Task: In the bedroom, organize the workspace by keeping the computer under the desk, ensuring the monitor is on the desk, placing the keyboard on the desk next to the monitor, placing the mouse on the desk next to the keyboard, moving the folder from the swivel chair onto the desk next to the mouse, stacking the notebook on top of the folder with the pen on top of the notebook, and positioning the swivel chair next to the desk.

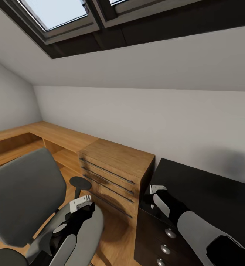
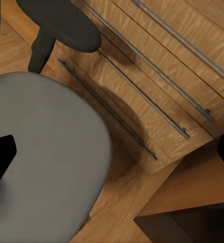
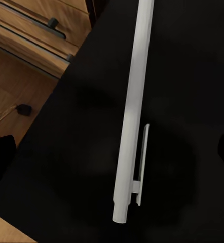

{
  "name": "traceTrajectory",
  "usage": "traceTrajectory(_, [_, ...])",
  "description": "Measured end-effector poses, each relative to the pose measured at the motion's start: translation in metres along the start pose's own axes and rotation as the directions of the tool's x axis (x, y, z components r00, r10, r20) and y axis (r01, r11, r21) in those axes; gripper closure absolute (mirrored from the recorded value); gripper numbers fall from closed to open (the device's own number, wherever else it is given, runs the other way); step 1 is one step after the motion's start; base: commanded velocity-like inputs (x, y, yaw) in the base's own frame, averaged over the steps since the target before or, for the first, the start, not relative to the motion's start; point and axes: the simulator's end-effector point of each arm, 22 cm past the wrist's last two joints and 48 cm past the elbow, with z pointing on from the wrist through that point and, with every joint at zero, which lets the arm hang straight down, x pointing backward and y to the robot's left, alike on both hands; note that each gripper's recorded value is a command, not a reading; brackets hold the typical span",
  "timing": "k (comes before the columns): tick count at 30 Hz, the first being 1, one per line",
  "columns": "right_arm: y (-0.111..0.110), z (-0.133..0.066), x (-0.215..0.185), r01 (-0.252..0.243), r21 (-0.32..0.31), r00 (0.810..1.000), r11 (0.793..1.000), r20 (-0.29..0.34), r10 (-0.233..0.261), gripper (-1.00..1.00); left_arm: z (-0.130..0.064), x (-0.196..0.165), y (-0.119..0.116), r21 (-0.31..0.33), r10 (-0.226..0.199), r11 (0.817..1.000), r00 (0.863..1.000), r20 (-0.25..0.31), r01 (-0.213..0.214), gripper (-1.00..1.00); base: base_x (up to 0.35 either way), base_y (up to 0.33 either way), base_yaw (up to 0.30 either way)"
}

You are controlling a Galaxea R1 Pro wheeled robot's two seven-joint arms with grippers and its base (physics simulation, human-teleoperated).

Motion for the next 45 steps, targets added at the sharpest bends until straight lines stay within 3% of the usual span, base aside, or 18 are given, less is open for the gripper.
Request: traceTrajectory(45, [-0.002, 0.019, 0.011, 0.020, 0.009, 1.000, 1.000, 0.009, -0.020, -1.00, 0.013, 0.017, 0.006, 0.003, -0.005, 1.000, 1.000, 0.007, 0.005, -1.00, 0.000, 0.000, 0.000])
